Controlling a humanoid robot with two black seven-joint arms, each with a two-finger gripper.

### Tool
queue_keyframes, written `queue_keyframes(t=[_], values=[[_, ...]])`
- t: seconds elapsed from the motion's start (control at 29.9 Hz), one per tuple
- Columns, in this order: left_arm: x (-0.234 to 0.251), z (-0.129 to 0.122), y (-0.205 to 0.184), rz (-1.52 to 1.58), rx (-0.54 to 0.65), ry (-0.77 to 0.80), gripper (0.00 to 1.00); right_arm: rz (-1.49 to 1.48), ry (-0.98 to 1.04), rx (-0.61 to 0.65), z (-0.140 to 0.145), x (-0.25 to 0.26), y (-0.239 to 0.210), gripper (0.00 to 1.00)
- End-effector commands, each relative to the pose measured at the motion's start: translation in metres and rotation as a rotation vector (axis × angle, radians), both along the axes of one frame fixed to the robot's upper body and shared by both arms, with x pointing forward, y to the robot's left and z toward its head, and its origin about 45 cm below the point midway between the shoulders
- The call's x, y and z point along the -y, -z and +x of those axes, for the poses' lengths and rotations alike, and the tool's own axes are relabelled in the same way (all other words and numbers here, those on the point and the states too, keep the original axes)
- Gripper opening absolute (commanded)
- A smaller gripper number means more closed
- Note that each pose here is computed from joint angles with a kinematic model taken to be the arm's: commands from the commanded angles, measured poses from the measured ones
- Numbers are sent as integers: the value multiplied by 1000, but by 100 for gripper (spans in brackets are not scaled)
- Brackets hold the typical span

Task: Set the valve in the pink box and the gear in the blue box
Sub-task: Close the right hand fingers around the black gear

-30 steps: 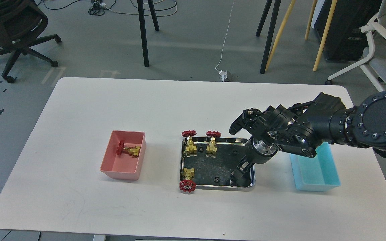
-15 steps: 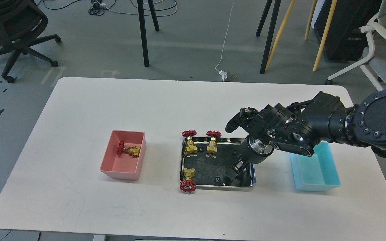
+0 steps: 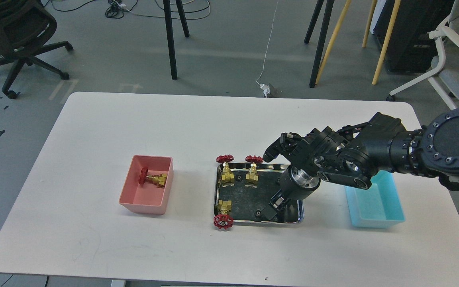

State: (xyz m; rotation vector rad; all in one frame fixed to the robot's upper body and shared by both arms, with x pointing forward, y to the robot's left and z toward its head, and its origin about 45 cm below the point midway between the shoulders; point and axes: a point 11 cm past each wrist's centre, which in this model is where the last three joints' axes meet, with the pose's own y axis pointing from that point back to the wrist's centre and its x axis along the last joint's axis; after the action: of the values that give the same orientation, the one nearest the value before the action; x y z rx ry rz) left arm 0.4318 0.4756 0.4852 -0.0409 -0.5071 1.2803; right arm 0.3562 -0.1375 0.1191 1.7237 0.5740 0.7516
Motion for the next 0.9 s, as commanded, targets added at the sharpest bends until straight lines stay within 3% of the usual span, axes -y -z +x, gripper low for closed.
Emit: queue_keyframes(t=[0.0,0.27,0.5,0.87], values=[[0,0,-1,-1,4,1,94,-34,-15,6,0,8,3,78],[0,1,-5,-1,13,0,94,-49,-14,7,0,12,6,78],[-1,0,-5,-3,15,-4,94,-63,-24,18,1,14,7,69],[-1,0,-7,-5,21,-2,94,-82,-39,35,4,18,7,68]])
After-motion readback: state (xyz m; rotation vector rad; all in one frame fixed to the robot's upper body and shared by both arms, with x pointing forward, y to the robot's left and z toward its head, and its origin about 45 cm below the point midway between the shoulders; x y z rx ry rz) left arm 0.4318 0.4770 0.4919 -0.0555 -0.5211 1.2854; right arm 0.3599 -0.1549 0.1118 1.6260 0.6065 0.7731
